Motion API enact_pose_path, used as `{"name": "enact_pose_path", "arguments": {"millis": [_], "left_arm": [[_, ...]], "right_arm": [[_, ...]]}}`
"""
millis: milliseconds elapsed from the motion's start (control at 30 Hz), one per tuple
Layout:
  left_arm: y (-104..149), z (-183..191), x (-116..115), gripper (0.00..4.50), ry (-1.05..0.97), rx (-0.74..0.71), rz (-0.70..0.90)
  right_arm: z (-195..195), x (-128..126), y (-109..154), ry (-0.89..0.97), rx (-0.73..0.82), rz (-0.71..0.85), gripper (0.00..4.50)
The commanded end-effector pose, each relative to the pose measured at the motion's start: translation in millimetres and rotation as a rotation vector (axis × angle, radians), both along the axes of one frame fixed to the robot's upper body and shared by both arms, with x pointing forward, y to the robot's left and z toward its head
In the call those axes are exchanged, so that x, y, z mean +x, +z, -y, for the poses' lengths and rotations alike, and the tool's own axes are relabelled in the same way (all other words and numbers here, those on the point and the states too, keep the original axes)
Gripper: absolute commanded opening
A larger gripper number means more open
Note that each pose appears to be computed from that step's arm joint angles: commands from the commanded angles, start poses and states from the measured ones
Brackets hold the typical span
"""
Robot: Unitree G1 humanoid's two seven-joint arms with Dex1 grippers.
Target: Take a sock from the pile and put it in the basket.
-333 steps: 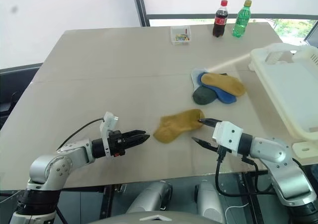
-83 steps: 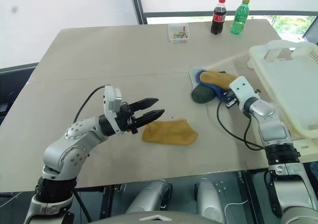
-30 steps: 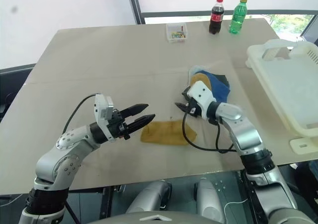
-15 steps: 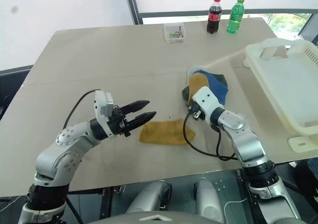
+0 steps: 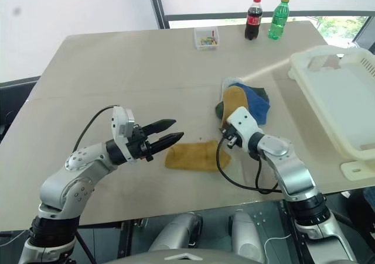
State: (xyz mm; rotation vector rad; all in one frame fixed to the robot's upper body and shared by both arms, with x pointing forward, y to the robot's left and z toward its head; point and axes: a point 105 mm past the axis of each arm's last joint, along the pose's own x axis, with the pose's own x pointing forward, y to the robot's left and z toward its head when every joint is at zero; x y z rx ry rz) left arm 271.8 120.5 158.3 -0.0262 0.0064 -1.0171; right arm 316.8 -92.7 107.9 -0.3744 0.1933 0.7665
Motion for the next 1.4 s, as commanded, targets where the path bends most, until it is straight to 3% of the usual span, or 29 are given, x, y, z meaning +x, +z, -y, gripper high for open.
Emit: {"name": "enact_pose_path", "arguments": {"millis": [33,433,533,600,633,1000,1400], "left_arm": [[10.9,1.4,-2.5,2.74,-0.015,-0.001,0.04],[7.7,2.3,-5.0,2.74,-0.023,0.005,0.038],[6.5,1.4,-5.5,2.74,-0.022,0.009,0.038],[6.3,1.1,-5.5,2.74,-0.021,0.01,0.039],[6.4,1.0,-5.5,2.74,-0.021,0.009,0.04],[7.2,-2.4,-4.9,2.74,-0.007,0.006,0.037],[7.2,-36.5,-5.2,2.74,0.115,0.016,0.019]], "right_arm": [[1.5,-9.0,11.4,0.052,-0.025,0.068,1.97],[14.3,-10.8,-13.1,0.055,-0.06,0.006,1.97],[14.6,-6.3,-19.3,0.058,-0.072,0.007,1.22],[15.5,-3.1,-18.9,0.061,-0.075,0.02,0.28],[15.8,-1.9,-18.0,0.063,-0.073,0.026,0.13],[-39.3,-1.2,22.1,0.286,0.079,0.138,0.13],[-106.5,1.1,17.4,0.553,0.033,0.216,0.13]]}}
